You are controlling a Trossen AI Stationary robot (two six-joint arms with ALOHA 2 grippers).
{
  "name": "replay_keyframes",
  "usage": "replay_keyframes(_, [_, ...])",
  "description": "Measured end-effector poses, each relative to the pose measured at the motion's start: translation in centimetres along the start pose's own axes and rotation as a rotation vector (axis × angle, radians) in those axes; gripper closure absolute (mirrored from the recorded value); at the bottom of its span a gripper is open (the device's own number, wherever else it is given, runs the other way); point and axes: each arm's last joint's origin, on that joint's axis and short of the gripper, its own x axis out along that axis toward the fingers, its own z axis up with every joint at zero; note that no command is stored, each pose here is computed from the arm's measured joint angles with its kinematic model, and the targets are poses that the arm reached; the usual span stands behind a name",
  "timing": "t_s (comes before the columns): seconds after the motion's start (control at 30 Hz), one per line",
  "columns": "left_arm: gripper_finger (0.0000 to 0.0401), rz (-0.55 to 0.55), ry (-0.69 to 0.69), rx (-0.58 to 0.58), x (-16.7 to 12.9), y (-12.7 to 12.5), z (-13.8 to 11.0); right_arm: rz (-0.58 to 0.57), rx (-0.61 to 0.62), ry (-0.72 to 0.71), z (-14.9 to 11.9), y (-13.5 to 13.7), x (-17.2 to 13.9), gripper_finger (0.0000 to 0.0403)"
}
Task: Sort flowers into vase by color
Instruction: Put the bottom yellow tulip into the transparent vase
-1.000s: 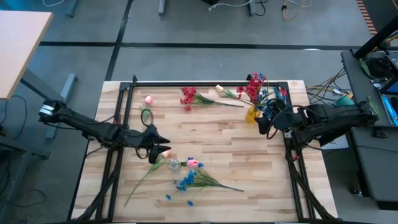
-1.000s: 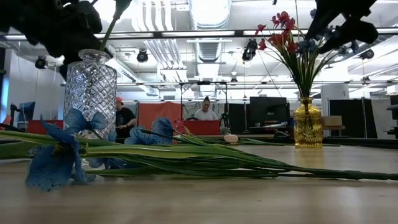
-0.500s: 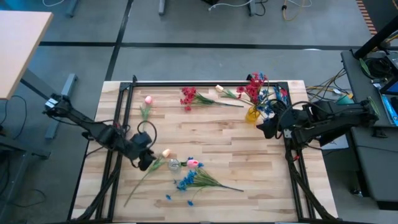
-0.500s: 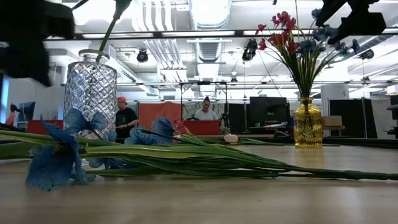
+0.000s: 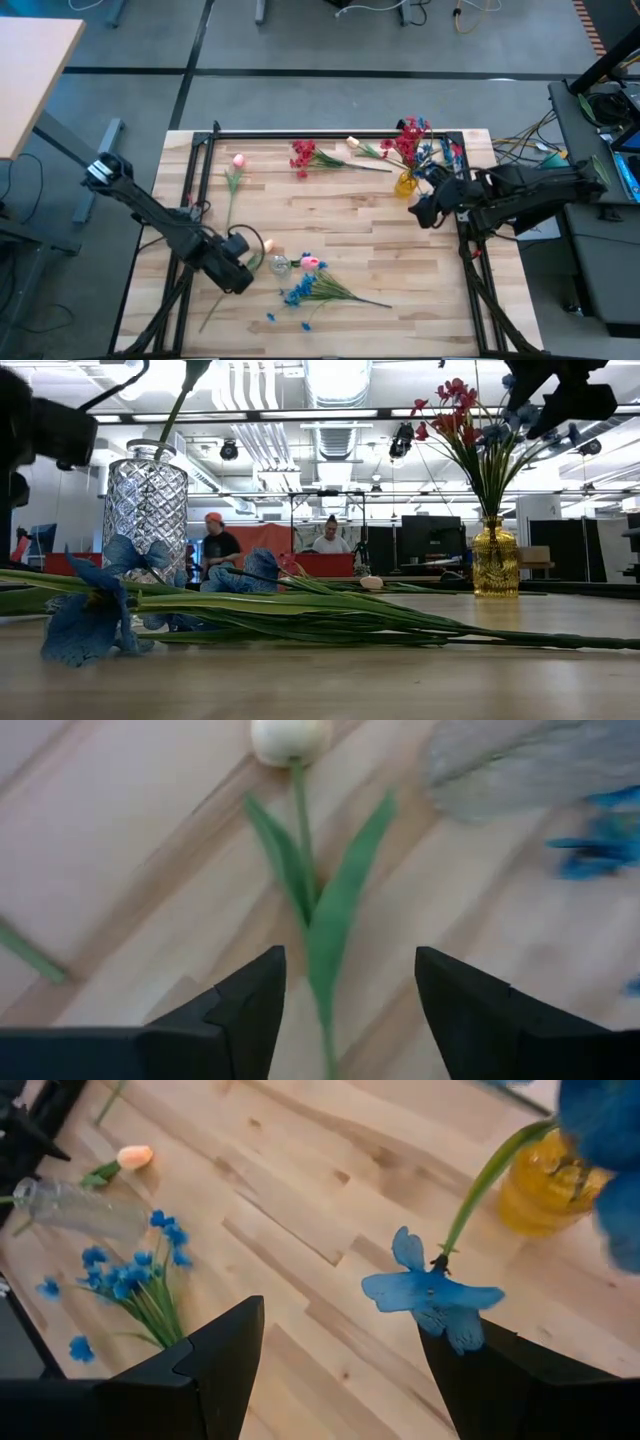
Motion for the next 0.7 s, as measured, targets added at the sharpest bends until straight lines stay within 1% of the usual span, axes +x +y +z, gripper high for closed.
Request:
replay_keyframes(0.1, [0.0192,0.09,0.013,0.01,1.1,-0.5,-0.1,0.0,-0.003,0.027,-0.1,0.2,0.3,0.0149])
replay_keyframes(0.3, [0.0202,0.166,0.024,0.033,2.8,-2.0,-0.3,-0.005,-0.006,0.037,-0.1,0.3,0.5,0.0149])
replay_keyframes(0.4, [0.0215,0.217,0.032,0.044,3.8,-2.2,-0.4,-0.003,-0.005,0.036,0.0,0.4,0.5,0.0149])
replay_keyframes(0.57, [0.0257,0.262,0.076,0.049,5.0,-2.2,-0.7,0.001,-0.014,0.041,-0.2,0.4,0.4,0.0149])
replay_keyframes(0.7, [0.0308,0.255,0.08,0.049,5.0,-2.3,-0.7,0.006,-0.021,0.045,-0.3,0.5,0.4,0.0149])
